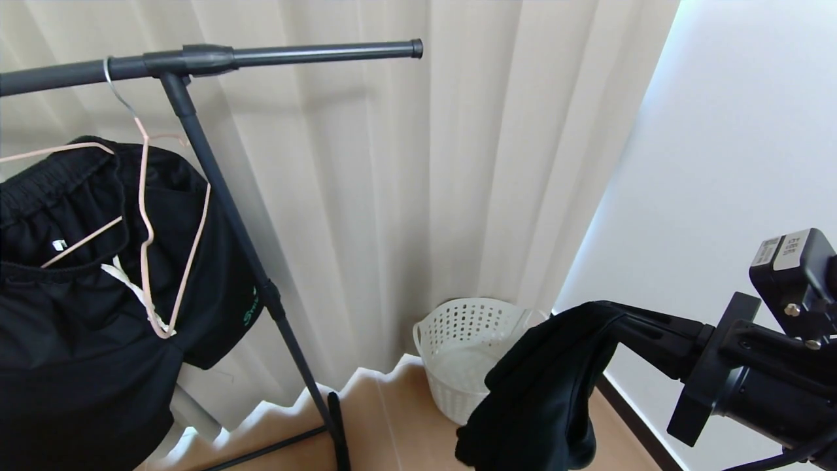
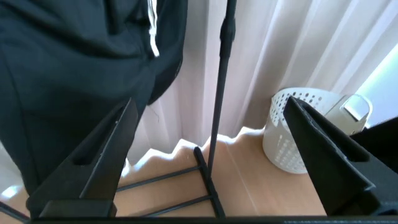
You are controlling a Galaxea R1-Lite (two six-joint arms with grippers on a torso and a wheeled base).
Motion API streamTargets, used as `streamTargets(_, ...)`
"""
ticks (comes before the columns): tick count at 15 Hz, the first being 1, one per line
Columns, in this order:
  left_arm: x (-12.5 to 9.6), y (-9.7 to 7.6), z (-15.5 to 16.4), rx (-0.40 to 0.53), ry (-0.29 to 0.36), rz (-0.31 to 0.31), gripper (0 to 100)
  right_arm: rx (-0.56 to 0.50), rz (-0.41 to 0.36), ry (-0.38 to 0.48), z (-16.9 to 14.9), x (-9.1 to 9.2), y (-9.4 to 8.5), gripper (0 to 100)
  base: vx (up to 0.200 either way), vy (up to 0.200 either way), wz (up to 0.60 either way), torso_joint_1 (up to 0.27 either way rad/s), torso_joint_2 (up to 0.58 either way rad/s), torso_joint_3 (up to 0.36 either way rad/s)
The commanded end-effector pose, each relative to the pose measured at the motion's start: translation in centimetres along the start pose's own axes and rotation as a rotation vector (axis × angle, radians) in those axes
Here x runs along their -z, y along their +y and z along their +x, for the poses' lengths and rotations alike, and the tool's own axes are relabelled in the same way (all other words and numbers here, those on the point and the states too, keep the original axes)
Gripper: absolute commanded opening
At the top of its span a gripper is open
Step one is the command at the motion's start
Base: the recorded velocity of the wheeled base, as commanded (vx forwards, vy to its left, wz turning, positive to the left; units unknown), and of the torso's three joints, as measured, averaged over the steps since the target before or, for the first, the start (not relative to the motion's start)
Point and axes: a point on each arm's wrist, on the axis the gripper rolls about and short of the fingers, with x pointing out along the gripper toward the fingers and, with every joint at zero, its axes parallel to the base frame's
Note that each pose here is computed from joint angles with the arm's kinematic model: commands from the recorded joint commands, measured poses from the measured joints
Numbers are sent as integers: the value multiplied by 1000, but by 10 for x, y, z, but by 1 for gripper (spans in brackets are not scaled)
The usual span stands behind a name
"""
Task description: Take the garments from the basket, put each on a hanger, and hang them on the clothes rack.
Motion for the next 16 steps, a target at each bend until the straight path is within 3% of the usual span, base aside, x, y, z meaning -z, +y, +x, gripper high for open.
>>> streamTargets(1,0,0,0,0,2,0,100,0,0,1,0,0,0,0,0,0,0,222,-549,-129)
streamTargets(8,0,0,0,-2,2,0,100,6,0,3,0,1,-1,0,0,0,0,240,-574,-194)
streamTargets(16,0,0,0,-2,-2,-4,100,6,1,-3,-2,0,-1,0,0,0,0,179,-395,-216)
